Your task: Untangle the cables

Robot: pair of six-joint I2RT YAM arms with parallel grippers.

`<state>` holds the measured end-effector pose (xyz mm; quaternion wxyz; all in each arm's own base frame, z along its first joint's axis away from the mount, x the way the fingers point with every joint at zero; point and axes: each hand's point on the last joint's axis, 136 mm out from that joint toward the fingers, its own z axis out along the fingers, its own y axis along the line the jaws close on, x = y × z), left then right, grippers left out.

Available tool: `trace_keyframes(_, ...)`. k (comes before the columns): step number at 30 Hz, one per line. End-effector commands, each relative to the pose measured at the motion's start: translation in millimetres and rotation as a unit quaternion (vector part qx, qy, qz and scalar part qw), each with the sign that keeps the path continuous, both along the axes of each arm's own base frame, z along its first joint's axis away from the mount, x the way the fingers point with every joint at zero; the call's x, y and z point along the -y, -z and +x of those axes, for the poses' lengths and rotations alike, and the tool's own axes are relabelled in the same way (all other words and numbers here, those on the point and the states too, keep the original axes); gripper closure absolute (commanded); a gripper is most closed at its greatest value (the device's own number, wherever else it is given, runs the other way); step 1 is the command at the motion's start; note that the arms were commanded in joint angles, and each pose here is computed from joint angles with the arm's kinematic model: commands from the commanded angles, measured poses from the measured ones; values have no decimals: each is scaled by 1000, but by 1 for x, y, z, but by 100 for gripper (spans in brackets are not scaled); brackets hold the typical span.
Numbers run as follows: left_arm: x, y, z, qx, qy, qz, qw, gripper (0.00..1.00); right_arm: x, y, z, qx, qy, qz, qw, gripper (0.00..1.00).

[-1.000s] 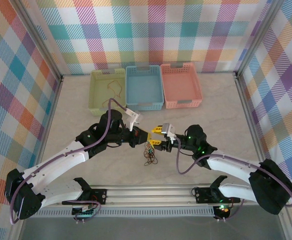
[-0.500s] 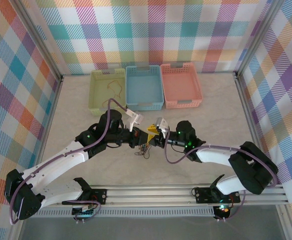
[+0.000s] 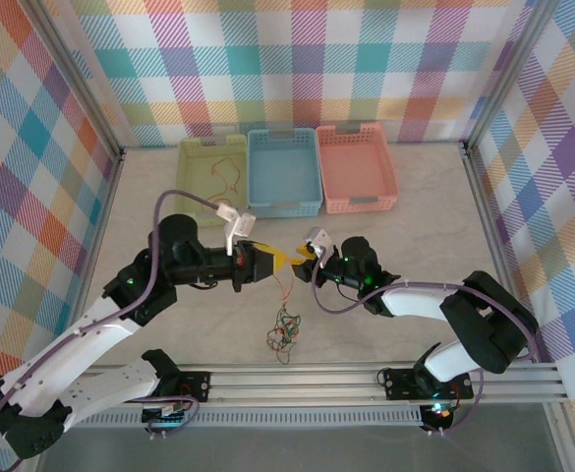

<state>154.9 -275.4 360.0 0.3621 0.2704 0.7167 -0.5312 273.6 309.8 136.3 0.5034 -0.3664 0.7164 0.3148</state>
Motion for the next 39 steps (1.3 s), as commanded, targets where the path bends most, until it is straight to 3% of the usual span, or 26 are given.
trace_keyframes(1,-9,-13,-8,9,-8,2,1000,100,1,2,11,2,25,-13,1000,60)
trace_keyframes(7,-14,-7,4,10,-49,15,999,100,5,-3,11,12,32,-8,999,60)
trace_keyframes(11,-18,6,22,-1,-97,33,995,100,7,-22,0,42,12,12,999,54)
trace_keyframes(15,-17,15,39,-14,-132,49,990,100,5,-43,-22,84,-42,26,995,52)
trace_keyframes(21,-15,20,61,-17,-170,72,983,100,-3,-66,-64,118,-152,63,979,59)
trace_keyframes(30,3,15,64,-36,-143,64,987,100,-14,-87,-85,134,-222,97,961,53)
trace_keyframes(39,16,15,63,-53,-117,65,990,100,-41,-90,-88,128,-253,105,953,55)
